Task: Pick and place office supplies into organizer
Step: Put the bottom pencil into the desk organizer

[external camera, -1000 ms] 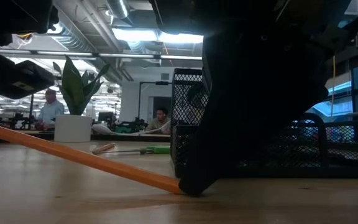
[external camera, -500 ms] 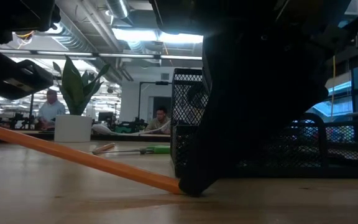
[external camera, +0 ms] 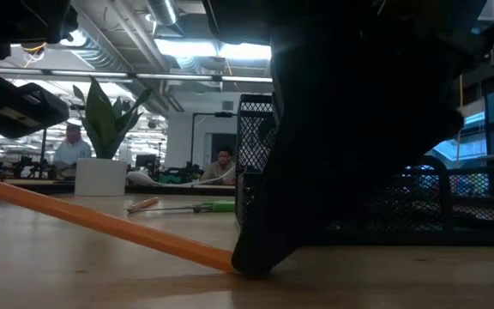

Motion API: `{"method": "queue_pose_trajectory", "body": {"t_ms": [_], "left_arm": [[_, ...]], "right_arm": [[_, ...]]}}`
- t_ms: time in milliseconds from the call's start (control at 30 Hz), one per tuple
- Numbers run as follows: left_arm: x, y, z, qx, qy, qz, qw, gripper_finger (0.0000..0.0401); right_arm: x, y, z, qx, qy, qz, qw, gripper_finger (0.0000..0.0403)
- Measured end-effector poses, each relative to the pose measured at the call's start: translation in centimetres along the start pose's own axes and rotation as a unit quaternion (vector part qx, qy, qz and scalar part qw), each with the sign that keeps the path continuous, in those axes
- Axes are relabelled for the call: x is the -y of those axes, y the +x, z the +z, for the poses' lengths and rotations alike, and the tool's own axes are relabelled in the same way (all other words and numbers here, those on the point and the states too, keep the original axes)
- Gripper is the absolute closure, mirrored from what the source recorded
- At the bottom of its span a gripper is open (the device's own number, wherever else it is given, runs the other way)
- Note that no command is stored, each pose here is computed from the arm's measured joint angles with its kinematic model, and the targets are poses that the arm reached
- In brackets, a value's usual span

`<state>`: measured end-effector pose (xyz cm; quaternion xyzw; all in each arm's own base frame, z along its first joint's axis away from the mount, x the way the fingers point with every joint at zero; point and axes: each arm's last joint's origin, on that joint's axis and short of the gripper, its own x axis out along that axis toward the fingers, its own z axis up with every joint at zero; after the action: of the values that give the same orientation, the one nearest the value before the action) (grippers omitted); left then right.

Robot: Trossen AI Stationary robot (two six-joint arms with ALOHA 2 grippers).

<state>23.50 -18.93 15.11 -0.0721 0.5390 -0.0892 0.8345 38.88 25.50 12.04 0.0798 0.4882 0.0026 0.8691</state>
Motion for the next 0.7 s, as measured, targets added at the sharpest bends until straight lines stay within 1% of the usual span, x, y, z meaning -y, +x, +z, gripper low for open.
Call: {"method": "queue_pose_trajectory", "body": {"t_ms": [167, 233, 333, 400, 433, 567, 700], "left_arm": [[0.0, 0.0, 0.0, 0.003, 0.0, 0.002, 1.0, 0.0387], [0.0, 0.0, 0.0, 0.003, 0.0, 0.002, 1.0, 0.0387], [0.0, -0.1, 0.0, 0.003, -0.001, 0.002, 1.0, 0.0387], [0.0, -0.5, 0.2, 0.009, -0.005, -0.002, 1.0, 0.0387], [0.1, -0.8, 0.3, 0.014, -0.008, -0.005, 1.0, 0.0387], [0.1, -3.1, 0.9, 0.058, -0.01, -0.014, 0.998, 0.0387], [0.3, -6.3, 2.0, 0.113, 0.017, -0.003, 0.993, 0.0388]], "right_arm": [[-0.1, -0.1, 0.1, 0.001, 0.002, 0.005, 1.0, 0.0294], [-0.4, -0.4, 0.5, -0.002, 0.0, 0.005, 1.0, 0.027], [-1.6, -1.6, 1.8, -0.001, -0.031, 0.01, 0.999, 0.0245], [-2.3, -3.4, 3.3, 0.001, -0.041, 0.009, 0.999, 0.0235], [-2.6, -4.4, 3.8, -0.001, -0.045, -0.001, 0.999, 0.0231], [-2.8, -7.9, 5.0, -0.029, -0.075, -0.07, 0.994, 0.0225], [-3.0, -12.8, 6.5, -0.022, -0.088, -0.076, 0.993, 0.0226]]}}
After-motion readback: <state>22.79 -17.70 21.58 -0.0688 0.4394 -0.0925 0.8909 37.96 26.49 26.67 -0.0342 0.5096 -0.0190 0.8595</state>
